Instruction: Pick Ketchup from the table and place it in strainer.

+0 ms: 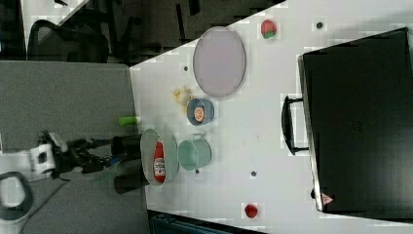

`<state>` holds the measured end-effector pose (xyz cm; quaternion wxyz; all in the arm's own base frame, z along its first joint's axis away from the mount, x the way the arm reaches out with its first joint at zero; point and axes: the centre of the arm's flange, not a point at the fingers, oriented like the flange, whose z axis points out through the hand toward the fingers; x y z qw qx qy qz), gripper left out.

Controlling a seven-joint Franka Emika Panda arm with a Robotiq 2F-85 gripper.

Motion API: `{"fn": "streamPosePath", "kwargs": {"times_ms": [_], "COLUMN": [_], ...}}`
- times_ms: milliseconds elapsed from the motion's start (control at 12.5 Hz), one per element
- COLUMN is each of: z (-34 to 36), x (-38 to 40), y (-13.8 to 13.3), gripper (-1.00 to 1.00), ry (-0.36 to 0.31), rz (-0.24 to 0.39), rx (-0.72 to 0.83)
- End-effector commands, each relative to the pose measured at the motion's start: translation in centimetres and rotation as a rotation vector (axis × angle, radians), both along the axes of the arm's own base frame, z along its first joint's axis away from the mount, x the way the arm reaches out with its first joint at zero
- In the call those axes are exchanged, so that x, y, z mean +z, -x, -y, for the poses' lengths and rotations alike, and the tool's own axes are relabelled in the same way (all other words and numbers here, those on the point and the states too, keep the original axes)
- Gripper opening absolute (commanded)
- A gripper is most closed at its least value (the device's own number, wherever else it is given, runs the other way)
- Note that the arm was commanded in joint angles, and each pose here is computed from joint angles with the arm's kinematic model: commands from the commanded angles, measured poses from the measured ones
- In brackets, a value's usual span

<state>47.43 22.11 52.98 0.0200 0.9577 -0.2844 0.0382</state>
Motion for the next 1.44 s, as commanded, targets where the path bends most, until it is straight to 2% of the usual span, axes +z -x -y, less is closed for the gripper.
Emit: {"fn": "streamPosePath", "kwargs": {"times_ms": [80,320,480,560,1440], "z": [12.8,19.9,21.9,22.3,22.3], "x": [0.6,3.0,3.5,3.6,3.8], "y": [-3.1,-2.7,-1.6,-1.0,-0.8], "gripper": [1.0,1.0,1.0,1.0,1.0], "ry": [-0.006,-0.028,-0.026,-0.023,-0.028], "rz": [-0.027,0.01,-0.026,-0.056,-0.056], "rx": [-0.202,-0.335,-0.375,-0.386,-0.389]}}
